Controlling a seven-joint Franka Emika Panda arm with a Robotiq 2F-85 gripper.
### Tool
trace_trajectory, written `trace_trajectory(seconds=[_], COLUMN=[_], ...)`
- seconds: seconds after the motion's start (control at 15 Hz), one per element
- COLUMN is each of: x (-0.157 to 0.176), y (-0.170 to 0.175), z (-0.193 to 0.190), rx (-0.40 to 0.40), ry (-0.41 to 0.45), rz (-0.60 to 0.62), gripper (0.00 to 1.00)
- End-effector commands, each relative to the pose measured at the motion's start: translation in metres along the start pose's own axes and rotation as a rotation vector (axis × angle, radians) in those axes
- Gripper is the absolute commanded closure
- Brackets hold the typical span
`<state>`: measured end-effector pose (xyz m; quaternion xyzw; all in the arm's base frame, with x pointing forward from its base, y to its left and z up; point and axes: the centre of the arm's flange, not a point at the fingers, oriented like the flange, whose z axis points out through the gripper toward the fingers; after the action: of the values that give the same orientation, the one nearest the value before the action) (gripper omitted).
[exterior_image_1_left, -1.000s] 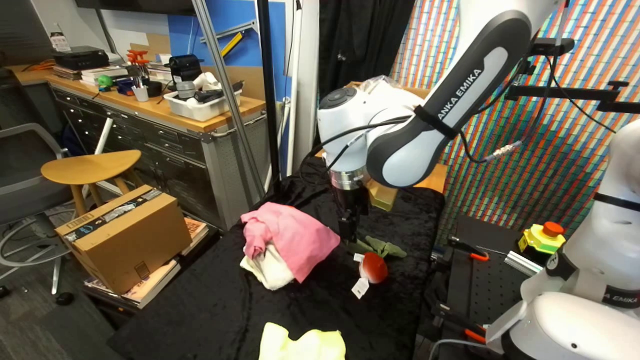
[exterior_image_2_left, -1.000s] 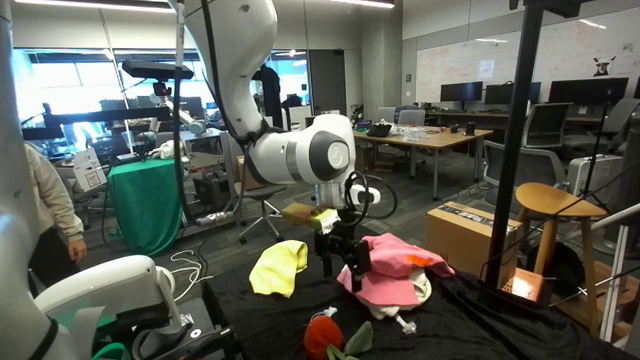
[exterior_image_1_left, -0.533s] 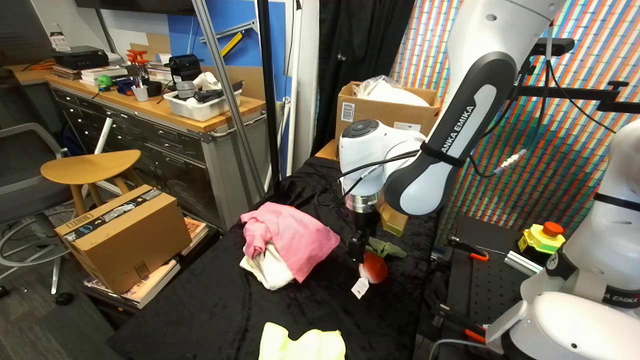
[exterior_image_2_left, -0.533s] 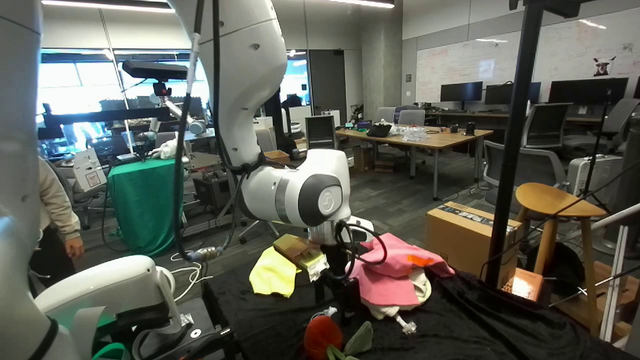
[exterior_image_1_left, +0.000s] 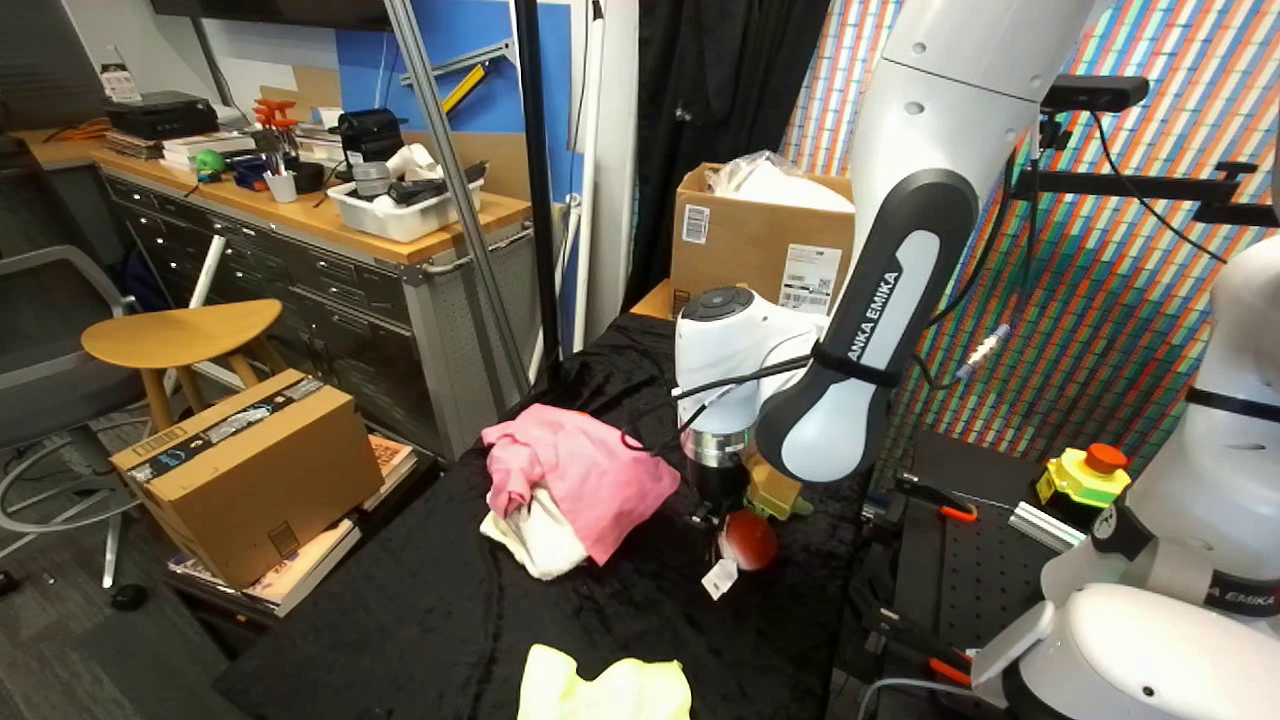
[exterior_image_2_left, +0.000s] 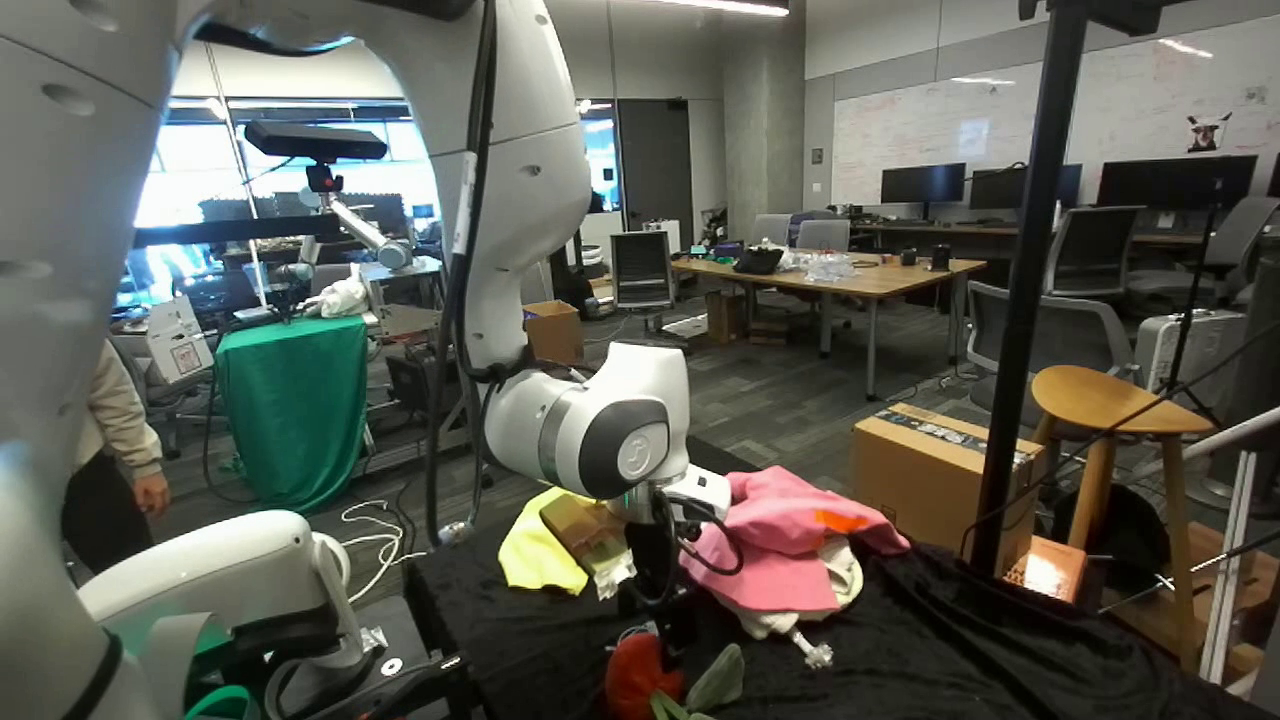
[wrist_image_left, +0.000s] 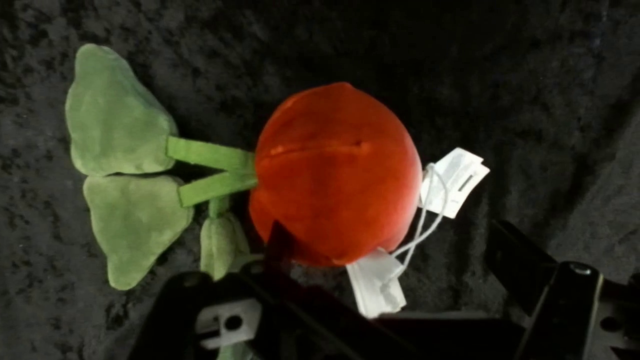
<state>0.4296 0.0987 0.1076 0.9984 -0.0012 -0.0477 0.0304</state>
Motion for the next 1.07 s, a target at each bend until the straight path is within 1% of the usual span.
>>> trace_trajectory(seconds=[0.0,0.07,0.53,0.87,0.93,1.0], x=[0.000,-0.003,-0.014,-0.026,-0.028,-0.031], y=[0.007,0.011,0.033,0.028,0.027,0.026], z=[0.011,0.010,0.002,-0.008,-0.009,-0.011], rx=[-0.005,-0.002,-0.062,-0.093,-0.095,-0.099], ry=[0.011,0.001,-0.011,-0.014,-0.016,-0.016], rz=[0.014,0.017,0.026,-0.007,-0.015,-0.025], gripper=[0.00,0.00,0.00,0.00,0.09,0.26])
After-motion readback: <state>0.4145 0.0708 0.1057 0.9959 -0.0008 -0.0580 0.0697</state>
